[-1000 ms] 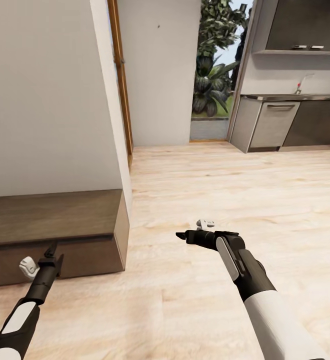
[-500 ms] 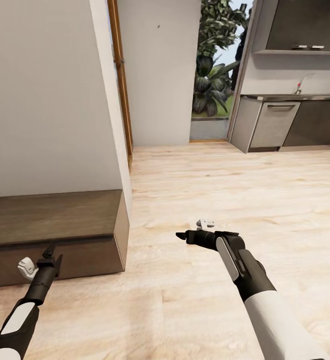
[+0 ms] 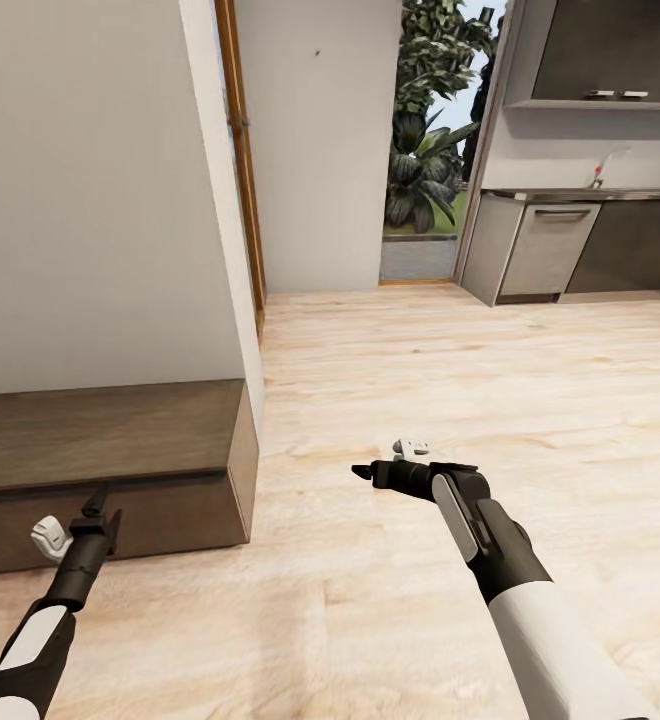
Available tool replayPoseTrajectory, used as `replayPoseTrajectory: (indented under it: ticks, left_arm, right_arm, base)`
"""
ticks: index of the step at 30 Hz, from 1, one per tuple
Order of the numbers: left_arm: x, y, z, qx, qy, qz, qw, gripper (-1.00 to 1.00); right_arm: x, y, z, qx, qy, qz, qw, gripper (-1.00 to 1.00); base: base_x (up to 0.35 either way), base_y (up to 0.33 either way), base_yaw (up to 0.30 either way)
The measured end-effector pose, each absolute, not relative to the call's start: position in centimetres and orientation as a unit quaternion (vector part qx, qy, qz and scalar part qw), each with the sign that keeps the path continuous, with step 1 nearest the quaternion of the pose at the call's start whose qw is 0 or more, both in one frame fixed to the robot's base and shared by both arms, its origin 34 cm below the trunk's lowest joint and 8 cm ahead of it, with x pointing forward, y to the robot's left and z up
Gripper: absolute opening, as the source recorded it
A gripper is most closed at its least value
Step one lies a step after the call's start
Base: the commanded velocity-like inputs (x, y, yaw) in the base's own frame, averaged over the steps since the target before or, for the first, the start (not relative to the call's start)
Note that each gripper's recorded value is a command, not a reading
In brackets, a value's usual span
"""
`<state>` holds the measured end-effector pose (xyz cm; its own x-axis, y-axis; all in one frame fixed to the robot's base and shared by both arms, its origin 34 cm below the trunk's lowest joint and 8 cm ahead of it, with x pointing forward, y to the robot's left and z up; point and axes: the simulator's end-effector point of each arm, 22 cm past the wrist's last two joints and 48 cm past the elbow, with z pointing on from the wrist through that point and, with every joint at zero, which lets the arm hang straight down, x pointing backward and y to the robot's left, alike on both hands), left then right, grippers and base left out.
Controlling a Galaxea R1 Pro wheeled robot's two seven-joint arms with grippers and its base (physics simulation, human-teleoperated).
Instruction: Place each of the two pumpkins and all three candles from the living room inside a cabinet in the living room (use any cabinet), then make sure every cabinet is closed, and position the cauldron so it is next to a table in the living room.
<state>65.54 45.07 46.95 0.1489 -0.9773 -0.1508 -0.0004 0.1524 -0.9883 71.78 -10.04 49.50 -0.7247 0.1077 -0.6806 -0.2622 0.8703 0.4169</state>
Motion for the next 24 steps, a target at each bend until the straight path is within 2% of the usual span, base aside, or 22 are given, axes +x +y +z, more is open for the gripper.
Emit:
replayPoseTrajectory:
  ticks: [24]
  left_arm:
    - [65.3, 45.8, 43.8, -0.523, 0.515, -0.393, 0.554, 1.0]
  right_arm:
    - [71.6, -10.1, 47.3, -0.039, 0.9, 0.251, 0.354, 1.0]
  base:
    - [0.0, 0.0, 0.0]
